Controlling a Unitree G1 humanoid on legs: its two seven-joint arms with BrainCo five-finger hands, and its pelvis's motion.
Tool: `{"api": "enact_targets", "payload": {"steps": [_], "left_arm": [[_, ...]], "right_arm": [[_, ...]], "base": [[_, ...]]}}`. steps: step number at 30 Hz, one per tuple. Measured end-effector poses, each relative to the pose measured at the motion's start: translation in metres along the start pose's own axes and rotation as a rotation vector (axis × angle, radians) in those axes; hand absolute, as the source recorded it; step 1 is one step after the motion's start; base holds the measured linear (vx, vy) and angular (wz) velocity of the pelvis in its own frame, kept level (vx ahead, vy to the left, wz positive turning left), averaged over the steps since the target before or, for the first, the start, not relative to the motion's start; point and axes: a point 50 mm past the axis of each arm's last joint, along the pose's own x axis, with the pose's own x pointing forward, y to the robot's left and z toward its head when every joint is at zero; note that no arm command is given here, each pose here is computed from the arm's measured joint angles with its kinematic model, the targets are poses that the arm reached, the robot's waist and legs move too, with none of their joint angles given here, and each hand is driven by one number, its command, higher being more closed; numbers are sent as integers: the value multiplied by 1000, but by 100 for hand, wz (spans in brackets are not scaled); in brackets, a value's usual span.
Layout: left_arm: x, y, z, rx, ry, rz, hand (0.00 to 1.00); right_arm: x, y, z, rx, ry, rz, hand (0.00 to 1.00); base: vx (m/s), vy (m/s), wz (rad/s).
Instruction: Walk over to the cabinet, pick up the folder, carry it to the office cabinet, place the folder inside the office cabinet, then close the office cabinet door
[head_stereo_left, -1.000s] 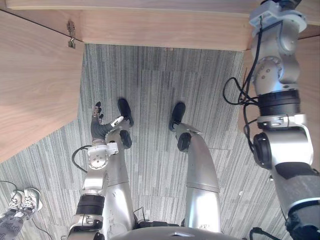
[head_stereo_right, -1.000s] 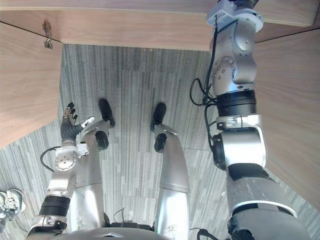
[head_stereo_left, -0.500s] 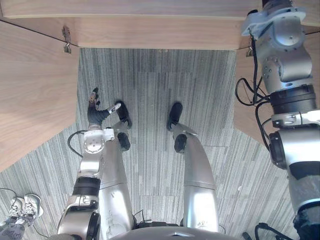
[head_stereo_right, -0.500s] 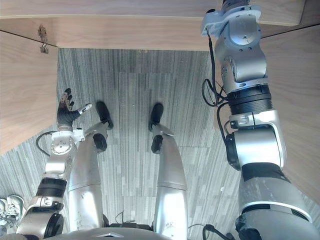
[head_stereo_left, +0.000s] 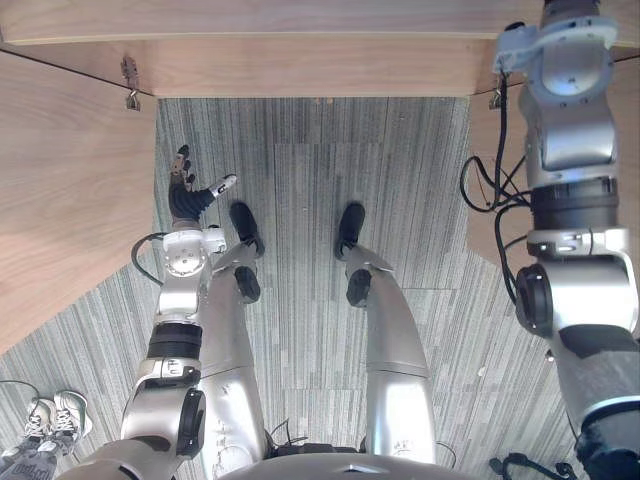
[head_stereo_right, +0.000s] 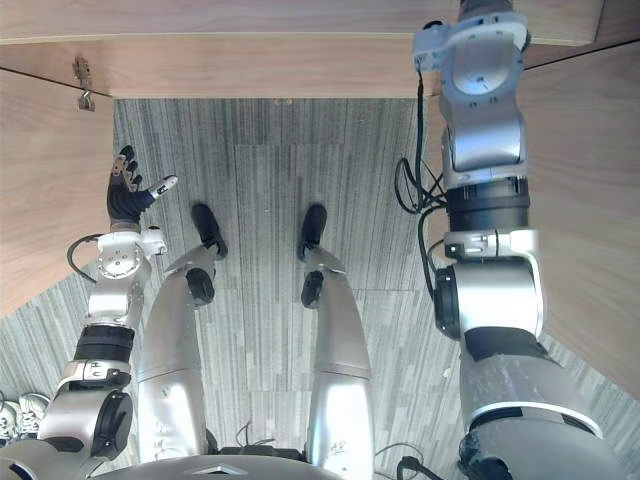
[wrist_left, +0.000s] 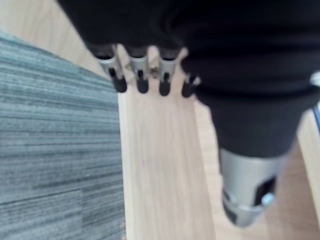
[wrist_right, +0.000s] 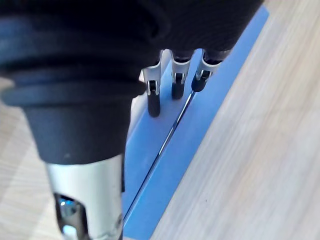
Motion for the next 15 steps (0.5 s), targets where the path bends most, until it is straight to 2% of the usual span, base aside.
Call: {"api": "enact_targets", "payload": {"steps": [6,15], "left_arm": [[-18,16,-12,12,22,41,0],[-35,15,-23,50,38,37,0]], "right_arm": [[-46,-18,-27,3,50,-142,0],[-73,-2,-30,32,45,-207,0]], "base": [[-3,-36,1],[-12,-49,5]]}}
